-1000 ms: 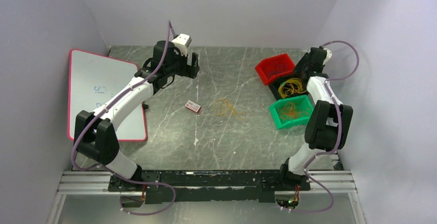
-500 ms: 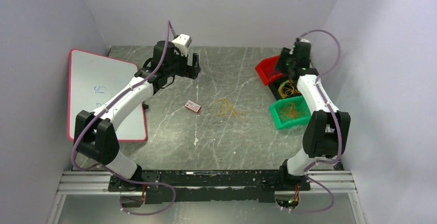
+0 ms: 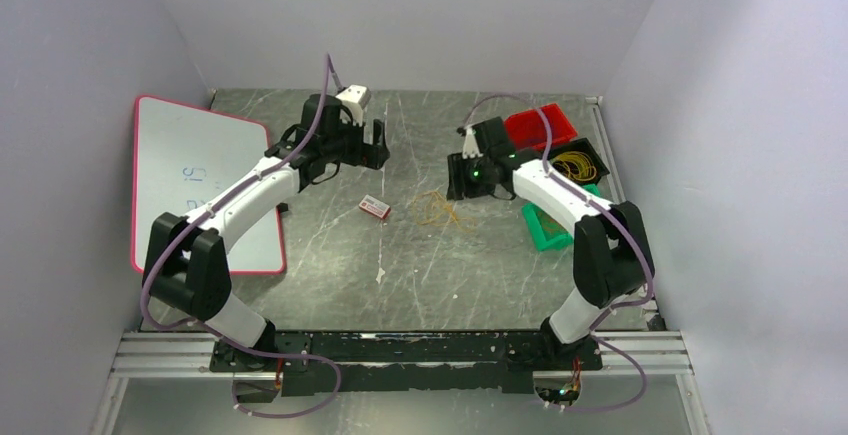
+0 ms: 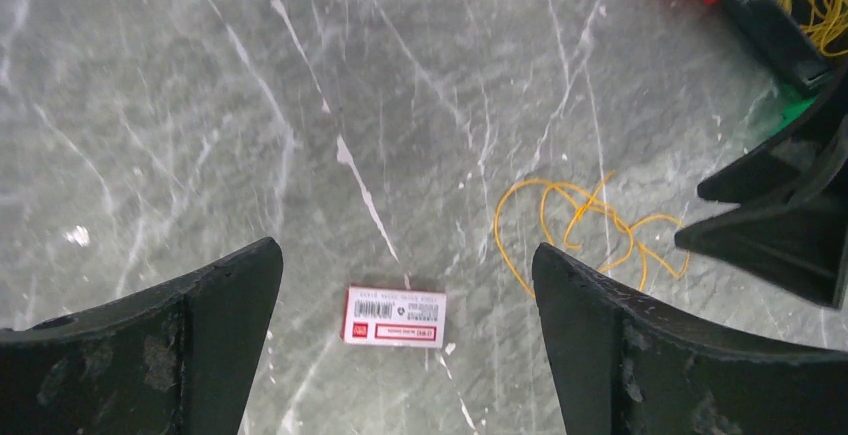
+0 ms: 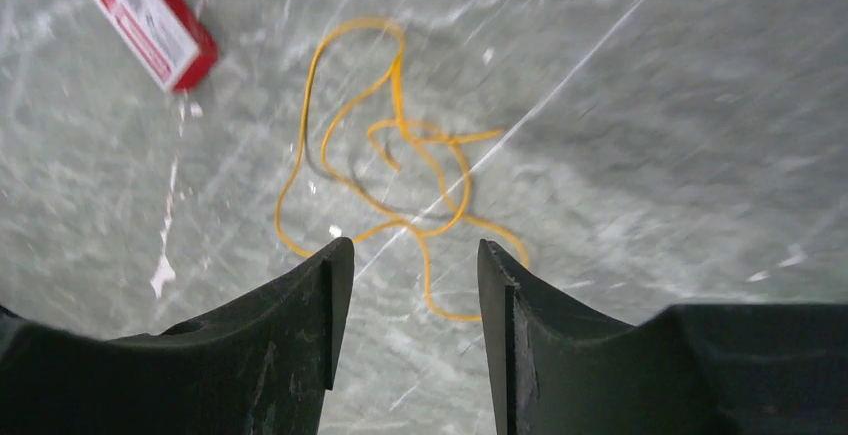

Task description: Untangle the cables

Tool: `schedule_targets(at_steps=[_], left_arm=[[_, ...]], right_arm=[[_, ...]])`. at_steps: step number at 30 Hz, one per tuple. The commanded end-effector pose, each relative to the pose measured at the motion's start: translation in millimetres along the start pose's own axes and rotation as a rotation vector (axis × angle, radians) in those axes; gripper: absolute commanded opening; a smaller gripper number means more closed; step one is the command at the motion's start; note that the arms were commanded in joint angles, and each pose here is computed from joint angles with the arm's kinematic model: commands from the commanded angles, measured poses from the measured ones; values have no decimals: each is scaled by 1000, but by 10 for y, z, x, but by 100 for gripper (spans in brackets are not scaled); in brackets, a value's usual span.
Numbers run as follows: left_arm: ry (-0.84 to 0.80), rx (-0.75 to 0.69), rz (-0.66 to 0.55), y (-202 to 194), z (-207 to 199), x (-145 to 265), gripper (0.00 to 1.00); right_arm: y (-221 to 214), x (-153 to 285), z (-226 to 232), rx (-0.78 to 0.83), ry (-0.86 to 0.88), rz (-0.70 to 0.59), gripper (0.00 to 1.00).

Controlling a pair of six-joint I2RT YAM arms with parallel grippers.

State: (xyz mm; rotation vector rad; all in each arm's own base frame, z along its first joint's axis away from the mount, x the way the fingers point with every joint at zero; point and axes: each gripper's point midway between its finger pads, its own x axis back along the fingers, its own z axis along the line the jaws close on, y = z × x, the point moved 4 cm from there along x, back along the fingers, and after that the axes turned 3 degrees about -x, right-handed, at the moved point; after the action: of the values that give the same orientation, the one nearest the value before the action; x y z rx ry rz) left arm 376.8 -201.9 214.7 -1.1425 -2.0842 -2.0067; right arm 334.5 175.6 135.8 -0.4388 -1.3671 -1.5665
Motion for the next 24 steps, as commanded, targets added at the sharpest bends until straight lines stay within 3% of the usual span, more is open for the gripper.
schedule_targets(at_steps=[1,13,24], left_arm=[[-30,59,-14,-39,-47,155,100],[-42,82,-7,-93,-75,237,100],[-58,83,-8,-72,-100,235,98]], right_arm=[[-281,-78,129,68,-27,47,51],[-609,-407,8,159,-143,113,38],[-618,-531,11,147,-138,111,17]])
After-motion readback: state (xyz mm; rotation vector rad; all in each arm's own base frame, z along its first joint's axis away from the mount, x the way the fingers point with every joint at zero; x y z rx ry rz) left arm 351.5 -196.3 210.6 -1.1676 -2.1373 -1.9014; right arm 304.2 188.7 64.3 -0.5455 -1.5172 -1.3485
